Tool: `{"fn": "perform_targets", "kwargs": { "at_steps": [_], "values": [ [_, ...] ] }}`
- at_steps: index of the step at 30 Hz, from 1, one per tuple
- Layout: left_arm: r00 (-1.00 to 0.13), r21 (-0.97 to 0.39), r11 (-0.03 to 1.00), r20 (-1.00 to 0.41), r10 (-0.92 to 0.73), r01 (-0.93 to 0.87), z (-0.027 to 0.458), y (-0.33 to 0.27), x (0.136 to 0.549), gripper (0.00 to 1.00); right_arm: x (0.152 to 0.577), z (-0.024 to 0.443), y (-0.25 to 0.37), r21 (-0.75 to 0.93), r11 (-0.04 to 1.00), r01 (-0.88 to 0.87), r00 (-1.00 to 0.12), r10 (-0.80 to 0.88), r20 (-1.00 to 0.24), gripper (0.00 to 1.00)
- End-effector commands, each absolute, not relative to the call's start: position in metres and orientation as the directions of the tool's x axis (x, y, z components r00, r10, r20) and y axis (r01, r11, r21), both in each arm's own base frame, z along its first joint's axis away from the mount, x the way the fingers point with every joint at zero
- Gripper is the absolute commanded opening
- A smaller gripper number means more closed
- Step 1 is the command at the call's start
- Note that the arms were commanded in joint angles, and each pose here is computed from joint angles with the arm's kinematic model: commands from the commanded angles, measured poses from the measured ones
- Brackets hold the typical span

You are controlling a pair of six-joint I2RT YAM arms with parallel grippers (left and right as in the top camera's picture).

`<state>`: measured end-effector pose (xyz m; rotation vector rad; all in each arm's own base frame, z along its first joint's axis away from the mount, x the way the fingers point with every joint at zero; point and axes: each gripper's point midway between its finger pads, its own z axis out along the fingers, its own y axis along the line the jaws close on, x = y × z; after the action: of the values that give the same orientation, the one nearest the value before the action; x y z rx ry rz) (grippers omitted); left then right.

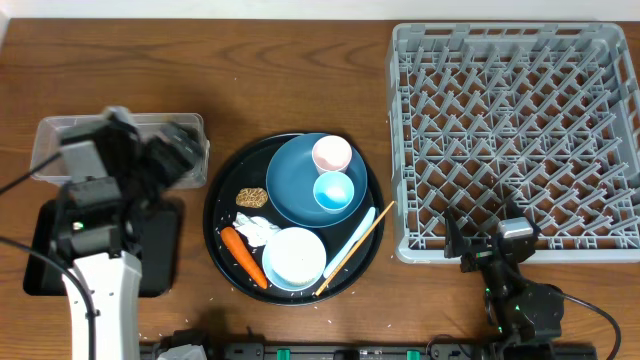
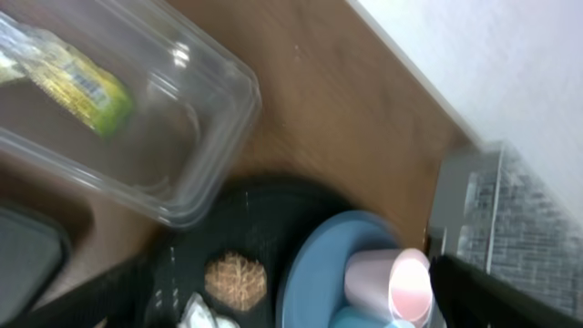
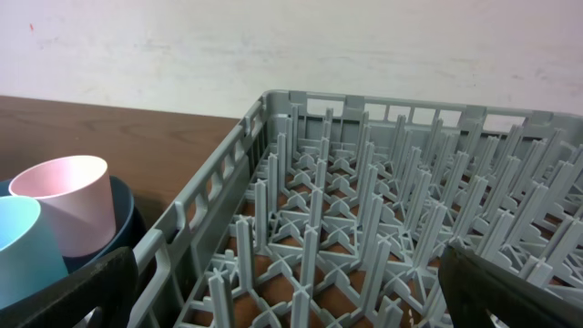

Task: Sort waste into correct bins and load items into the dishwasher rack
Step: 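Carry the wrapper left and drop it into the clear plastic bin, then reach the left gripper down to the crumpled white tissue and grasp it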

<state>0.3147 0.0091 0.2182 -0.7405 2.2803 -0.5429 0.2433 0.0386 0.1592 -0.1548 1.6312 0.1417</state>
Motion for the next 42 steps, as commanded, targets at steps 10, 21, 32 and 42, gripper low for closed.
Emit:
{"fn": "perform_targets", "kwargs": {
  "at_steps": [10,21,32,42],
  "values": [
    [-0.88,-0.394,0.868,-0.235,-0.414,-0.303,0.164,-0.055,0.248,0.59,0.243,0.159,0.041,-0.009,0.98,-0.197,-0.063,-0.022,-0.998,0.99],
    [-0.903,-0.225,0.915,-0.204,-0.379,-0.334,0.111,-0.057,0.234,0.59,0.243,0.159,0.041,-0.009,0.98,-0.197,-0.062,-0.022,-0.998,0.99],
    [-0.912,-0.161,0.909,-0.083,-0.401,-0.384,0.055,-0.06,0.236,0.59,0.243,0.159,0.041,-0.009,0.98,-0.197,-0.062,-0.022,-0.998,0.99],
    [-0.909,-0.109,0.903,0.002,-0.417,-0.415,0.025,-0.061,0.236,0.59,0.243,0.159,0.041,-0.009,0.98,-0.197,-0.062,-0.022,-0.998,0.99]
  ]
}}
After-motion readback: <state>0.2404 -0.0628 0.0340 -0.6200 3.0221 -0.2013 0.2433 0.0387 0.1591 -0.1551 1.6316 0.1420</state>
